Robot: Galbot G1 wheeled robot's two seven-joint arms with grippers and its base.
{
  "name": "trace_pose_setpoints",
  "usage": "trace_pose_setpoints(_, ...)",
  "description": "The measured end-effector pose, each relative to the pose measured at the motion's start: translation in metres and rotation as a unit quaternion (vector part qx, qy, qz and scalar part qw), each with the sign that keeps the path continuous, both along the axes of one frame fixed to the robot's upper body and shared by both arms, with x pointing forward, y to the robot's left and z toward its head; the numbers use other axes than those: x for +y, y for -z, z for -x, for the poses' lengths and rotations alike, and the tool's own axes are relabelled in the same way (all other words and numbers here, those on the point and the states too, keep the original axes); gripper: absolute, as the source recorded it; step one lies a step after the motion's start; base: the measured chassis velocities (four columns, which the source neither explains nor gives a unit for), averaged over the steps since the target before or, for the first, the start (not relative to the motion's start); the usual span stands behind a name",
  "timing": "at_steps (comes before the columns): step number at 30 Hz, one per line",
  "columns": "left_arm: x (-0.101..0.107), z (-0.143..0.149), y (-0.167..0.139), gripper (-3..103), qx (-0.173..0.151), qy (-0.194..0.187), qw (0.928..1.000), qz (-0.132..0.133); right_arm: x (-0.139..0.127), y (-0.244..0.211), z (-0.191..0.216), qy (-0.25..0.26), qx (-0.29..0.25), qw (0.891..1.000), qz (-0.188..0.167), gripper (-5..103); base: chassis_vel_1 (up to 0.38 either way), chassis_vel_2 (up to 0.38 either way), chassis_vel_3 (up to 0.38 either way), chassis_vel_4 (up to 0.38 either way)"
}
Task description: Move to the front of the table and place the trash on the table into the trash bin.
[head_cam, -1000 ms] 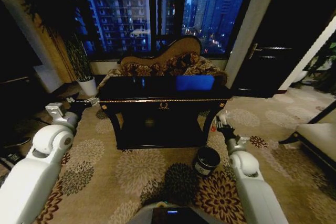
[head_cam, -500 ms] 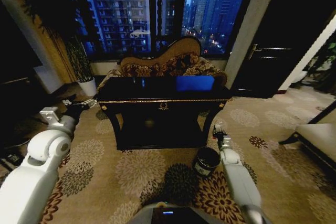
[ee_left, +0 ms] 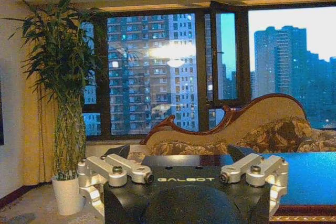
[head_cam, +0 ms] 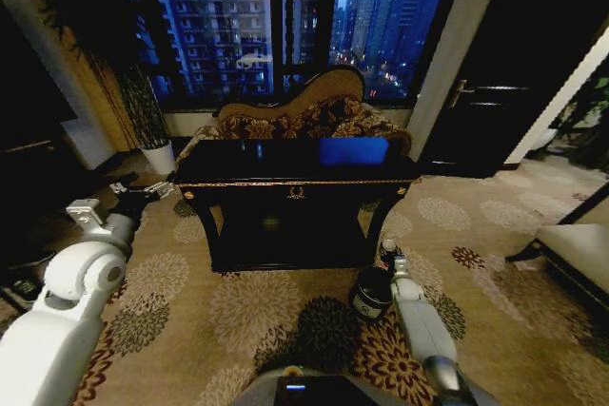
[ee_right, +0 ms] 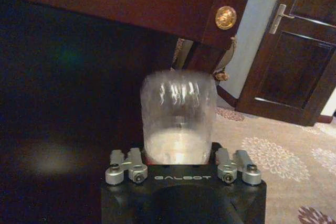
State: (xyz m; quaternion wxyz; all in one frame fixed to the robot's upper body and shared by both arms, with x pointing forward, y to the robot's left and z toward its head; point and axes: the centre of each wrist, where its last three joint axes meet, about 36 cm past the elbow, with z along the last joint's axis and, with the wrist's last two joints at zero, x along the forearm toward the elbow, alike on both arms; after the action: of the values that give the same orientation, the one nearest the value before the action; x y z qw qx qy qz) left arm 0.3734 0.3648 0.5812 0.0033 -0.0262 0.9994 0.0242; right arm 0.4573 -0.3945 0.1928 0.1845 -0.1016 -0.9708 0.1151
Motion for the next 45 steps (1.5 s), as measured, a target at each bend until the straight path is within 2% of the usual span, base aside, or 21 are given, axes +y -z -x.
trace_pose_setpoints(2,-0.001,0.001,0.0,100,0.0,0.001,1.0,-0.001,-0.001,0.0,0.001,0.001,-0.001,1.0,-0.001,58,0.0,0.0,0.0,0.0)
trace_pose_setpoints(3,-0.001,0.001,-0.001,100,-0.001,0.002,1.0,-0.002,-0.003,0.0,0.004,0.003,-0.003,1.0,-0.003,69,0.0,0.0,0.0,0.0)
trace_pose_setpoints(5,-0.002,0.001,-0.002,100,-0.002,0.003,1.0,-0.003,-0.004,-0.001,0.005,0.005,-0.004,1.0,-0.006,69,0.0,0.0,0.0,0.0)
trace_pose_setpoints(6,-0.002,0.001,-0.003,100,-0.003,0.002,1.0,-0.004,-0.005,-0.001,0.006,0.007,-0.006,1.0,-0.009,80,0.0,0.0,0.0,0.0)
trace_pose_setpoints(8,-0.002,0.001,-0.004,100,-0.004,0.002,1.0,-0.005,-0.005,-0.002,0.006,0.008,-0.009,1.0,-0.01,80,0.0,0.0,0.0,0.0)
trace_pose_setpoints(11,-0.004,0.002,-0.007,100,-0.008,0.0,0.9999,-0.007,-0.005,-0.009,0.006,0.008,-0.024,1.0,-0.013,95,0.0,0.0,0.0,0.0)
trace_pose_setpoints(13,-0.004,0.002,-0.007,100,-0.009,0.0,0.9999,-0.007,-0.004,-0.014,0.006,0.009,-0.033,0.999,-0.017,98,0.0,0.0,0.0,0.0)
trace_pose_setpoints(15,-0.005,0.003,-0.007,100,-0.011,-0.001,0.9999,-0.004,0.004,-0.039,0.009,0.006,-0.08,0.996,-0.041,100,0.0,0.0,0.0,0.0)
trace_pose_setpoints(17,-0.005,0.002,-0.006,100,-0.013,-0.001,0.9999,-0.003,0.008,-0.046,0.01,0.004,-0.094,0.994,-0.048,100,0.0,0.0,0.0,0.0)
trace_pose_setpoints(20,-0.008,0.001,0.001,100,-0.024,-0.002,0.9997,0.0,0.039,-0.094,0.038,-0.019,-0.166,0.981,-0.101,100,0.0,0.0,0.0,0.0)
trace_pose_setpoints(21,-0.008,0.001,0.001,100,-0.024,-0.002,0.9997,0.0,0.039,-0.094,0.038,-0.019,-0.166,0.981,-0.101,100,0.0,0.0,0.0,0.0)
trace_pose_setpoints(24,-0.01,0.002,0.006,100,-0.035,0.006,0.9994,0.003,0.08,-0.172,0.07,-0.063,-0.217,0.959,-0.173,100,0.0,0.0,0.0,0.0)
trace_pose_setpoints(26,-0.011,0.003,0.006,100,-0.037,0.007,0.9993,0.003,0.086,-0.182,0.075,-0.071,-0.22,0.956,-0.18,100,0.0,0.0,0.0,0.0)
trace_pose_setpoints(27,-0.012,0.003,0.006,100,-0.04,0.011,0.9991,0.004,0.099,-0.211,0.089,-0.094,-0.237,0.948,-0.189,100,0.0,0.0,0.0,0.0)
trace_pose_setpoints(29,-0.014,0.003,0.007,100,-0.041,0.015,0.999,0.005,0.114,-0.235,0.111,-0.12,-0.247,0.944,-0.183,100,0.0,0.0,0.0,0.0)
trace_pose_setpoints(33,-0.016,0.002,0.007,100,-0.042,0.021,0.9989,0.007,0.125,-0.25,0.136,-0.132,-0.243,0.947,-0.164,100,0.0,0.0,0.0,0.0)
trace_pose_setpoints(37,-0.017,0.001,0.009,100,-0.04,0.024,0.9989,0.008,0.125,-0.251,0.142,-0.132,-0.239,0.949,-0.155,100,0.0,0.0,0.0,0.0)
trace_pose_setpoints(39,-0.017,-0.001,0.011,100,-0.039,0.023,0.9989,0.008,0.121,-0.25,0.14,-0.13,-0.244,0.951,-0.14,100,0.0,0.0,0.0,0.0)
trace_pose_setpoints(45,-0.015,-0.002,0.01,100,-0.04,0.026,0.9988,0.005,0.12,-0.246,0.137,-0.128,-0.246,0.952,-0.132,100,0.023,-0.039,-0.022,0.033)
